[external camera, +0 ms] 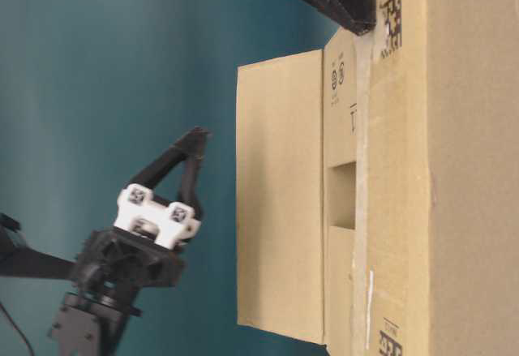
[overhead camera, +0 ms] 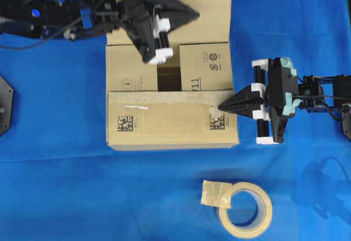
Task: Close the cardboard box.
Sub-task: 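Reach the left gripper behind the back flap and fold it forward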
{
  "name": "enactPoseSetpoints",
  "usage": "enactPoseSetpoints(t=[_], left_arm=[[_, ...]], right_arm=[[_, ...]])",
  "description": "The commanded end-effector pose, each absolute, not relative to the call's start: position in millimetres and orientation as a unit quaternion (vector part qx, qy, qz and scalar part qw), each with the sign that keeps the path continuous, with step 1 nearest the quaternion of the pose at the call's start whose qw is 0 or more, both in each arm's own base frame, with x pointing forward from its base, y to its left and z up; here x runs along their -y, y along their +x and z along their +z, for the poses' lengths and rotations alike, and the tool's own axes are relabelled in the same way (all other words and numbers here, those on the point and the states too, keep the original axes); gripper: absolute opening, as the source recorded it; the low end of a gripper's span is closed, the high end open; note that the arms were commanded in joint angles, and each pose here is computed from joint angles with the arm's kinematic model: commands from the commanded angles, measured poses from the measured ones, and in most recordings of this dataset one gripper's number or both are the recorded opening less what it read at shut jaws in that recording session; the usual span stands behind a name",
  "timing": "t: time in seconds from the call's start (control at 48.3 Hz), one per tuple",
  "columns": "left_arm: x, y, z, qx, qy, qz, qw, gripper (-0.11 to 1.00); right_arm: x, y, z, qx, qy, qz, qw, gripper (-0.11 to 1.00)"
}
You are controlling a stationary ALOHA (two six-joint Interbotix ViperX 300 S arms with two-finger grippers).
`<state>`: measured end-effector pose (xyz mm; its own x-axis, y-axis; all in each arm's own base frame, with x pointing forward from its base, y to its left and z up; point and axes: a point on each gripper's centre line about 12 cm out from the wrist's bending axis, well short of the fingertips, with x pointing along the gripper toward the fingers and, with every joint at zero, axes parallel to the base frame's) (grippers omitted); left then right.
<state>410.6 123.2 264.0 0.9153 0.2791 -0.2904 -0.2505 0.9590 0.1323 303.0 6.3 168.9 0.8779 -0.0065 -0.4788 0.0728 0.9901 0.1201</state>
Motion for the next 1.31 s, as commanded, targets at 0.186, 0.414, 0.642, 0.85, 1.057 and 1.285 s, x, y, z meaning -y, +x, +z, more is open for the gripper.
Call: enactPoseSetpoints(t=[0.186,0.414,0.642,0.85,1.057,1.285], left_arm=[[-185,399,298,-0.200,0.040,0.194,0.960,0.00],[-226,387,283,-0.306,0.008,0.218,0.927,0.00],[-236,383,256,-0.386,-0.019,0.210,0.898,0.00],[-228,380,245,-0.430,-0.031,0.194,0.881,0.00],[-217,384,247,-0.433,-0.027,0.182,0.882,0.00],[-194,389,267,-0.430,-0.016,0.160,0.888,0.00]], right_arm=[[-6,307,177,-0.229,0.068,-0.020,0.971,0.00],[-6,307,177,-0.228,0.067,-0.021,0.971,0.00],[-6,308,178,-0.225,0.067,-0.021,0.972,0.00],[-6,308,178,-0.225,0.067,-0.020,0.972,0.00],[-6,308,179,-0.223,0.067,-0.021,0.972,0.00],[-5,308,178,-0.223,0.067,-0.021,0.972,0.00]])
